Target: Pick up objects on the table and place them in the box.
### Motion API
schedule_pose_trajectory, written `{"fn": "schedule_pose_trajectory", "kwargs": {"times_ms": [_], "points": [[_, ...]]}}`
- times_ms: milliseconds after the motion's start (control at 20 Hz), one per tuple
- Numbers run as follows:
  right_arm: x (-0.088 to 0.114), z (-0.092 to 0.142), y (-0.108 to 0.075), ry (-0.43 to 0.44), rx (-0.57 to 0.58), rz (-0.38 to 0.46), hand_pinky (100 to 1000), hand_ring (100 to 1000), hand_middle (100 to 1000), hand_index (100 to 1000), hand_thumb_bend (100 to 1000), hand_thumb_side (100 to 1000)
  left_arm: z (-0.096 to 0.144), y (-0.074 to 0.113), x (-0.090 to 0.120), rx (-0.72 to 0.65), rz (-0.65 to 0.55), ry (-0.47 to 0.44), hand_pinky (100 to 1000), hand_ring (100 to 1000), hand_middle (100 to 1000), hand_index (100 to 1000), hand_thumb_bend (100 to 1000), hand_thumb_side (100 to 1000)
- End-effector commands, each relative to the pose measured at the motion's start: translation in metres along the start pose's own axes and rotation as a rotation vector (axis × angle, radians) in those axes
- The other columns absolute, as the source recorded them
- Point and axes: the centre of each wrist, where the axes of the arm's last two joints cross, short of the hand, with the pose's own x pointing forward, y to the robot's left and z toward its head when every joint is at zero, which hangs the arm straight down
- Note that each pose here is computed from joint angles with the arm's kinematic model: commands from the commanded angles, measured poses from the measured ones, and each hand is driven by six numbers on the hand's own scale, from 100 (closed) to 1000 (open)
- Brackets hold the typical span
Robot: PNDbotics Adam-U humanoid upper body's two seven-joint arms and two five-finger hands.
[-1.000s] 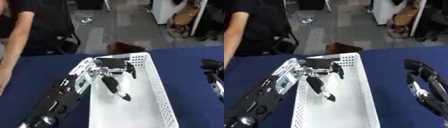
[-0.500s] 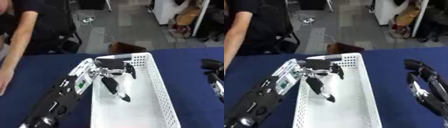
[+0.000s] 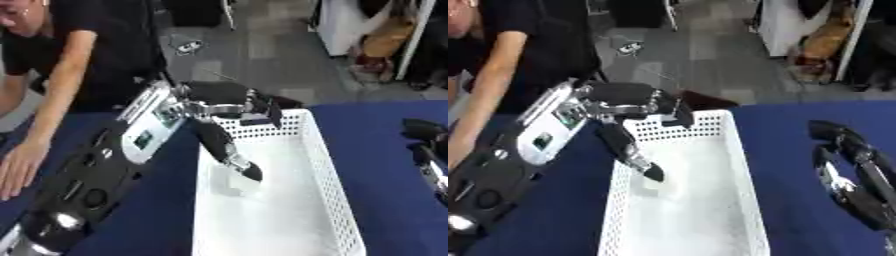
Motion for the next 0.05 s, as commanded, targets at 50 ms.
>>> {"fn": "schedule_pose_trajectory", "kwargs": {"times_ms": [50], "points": [[0.0000,0.0021,-0.0086,0.005,-0.007,0.029,799,851,895,890,100,749,0.0225,0.0357,0.0125,0.064,-0.028,-0.031,744,814,857,856,760,751]]}}
